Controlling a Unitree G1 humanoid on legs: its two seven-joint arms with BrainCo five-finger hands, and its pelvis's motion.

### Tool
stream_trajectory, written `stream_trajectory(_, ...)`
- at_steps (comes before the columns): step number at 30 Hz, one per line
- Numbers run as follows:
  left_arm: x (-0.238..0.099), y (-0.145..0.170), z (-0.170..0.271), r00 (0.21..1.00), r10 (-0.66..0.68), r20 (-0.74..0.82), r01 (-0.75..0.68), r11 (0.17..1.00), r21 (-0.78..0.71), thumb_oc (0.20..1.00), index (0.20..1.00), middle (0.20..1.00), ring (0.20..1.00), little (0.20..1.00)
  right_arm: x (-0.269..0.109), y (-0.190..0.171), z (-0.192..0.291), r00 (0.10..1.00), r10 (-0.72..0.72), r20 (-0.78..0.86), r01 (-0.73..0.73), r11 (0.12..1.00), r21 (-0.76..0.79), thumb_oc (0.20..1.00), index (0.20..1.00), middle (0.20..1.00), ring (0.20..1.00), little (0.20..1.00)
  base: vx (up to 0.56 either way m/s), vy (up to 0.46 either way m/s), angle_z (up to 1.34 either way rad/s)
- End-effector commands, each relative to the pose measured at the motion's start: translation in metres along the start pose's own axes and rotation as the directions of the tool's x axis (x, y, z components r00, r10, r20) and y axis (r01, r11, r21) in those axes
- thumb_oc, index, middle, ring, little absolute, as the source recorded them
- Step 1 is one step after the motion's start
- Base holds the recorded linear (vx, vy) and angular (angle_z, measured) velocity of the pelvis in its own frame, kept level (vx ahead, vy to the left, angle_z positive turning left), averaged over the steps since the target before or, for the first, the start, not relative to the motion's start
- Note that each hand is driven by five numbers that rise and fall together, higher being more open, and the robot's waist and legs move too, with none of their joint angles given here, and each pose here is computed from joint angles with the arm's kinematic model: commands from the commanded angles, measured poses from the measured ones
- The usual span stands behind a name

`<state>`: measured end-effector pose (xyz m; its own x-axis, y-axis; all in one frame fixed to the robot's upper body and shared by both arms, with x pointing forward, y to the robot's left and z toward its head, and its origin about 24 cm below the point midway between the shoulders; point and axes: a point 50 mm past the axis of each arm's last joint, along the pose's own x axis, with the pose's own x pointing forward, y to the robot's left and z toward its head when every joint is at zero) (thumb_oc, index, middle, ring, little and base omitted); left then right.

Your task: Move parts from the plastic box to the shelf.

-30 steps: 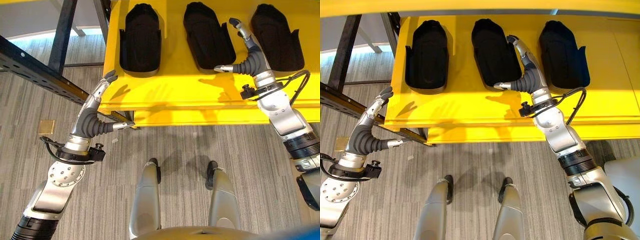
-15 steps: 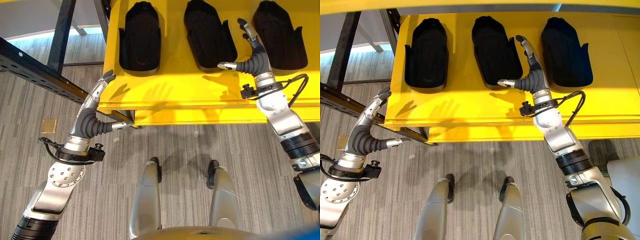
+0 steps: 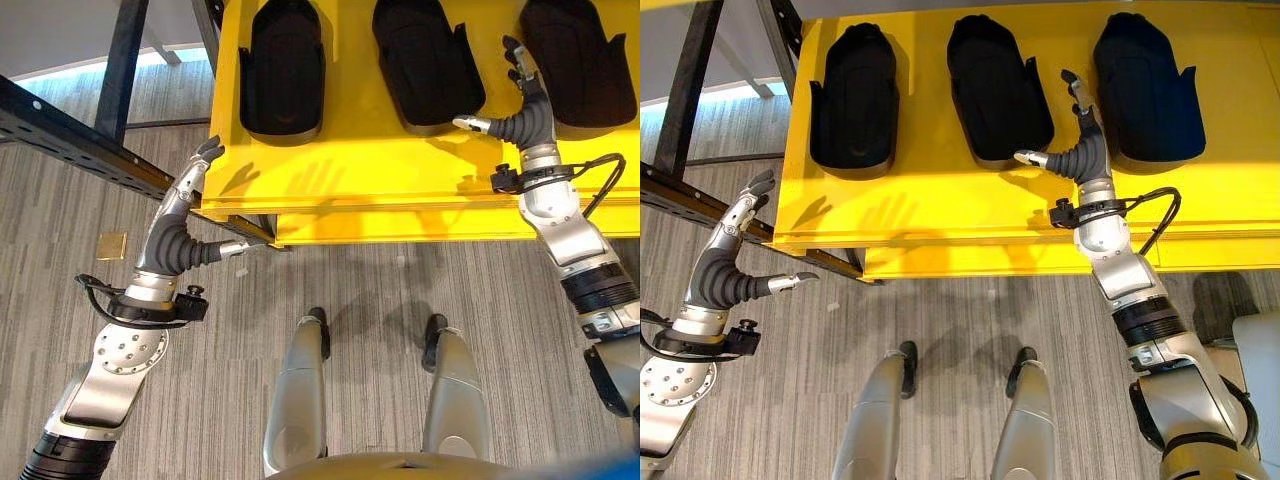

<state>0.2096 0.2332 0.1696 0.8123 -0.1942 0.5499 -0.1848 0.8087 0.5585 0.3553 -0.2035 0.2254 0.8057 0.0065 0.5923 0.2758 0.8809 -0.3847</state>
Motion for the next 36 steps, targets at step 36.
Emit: stream_trajectory(36,-0.006,0.006,0.009,0.999,0.023,0.032,-0.023,0.999,-0.025,1.000,1.000,1.000,1.000,1.000,0.012,0.027,-0.018,0.990,-0.009,-0.140,0.031,0.988,0.153,1.000,1.000,1.000,1.000,1.000,0.00,-0.001,0.00)
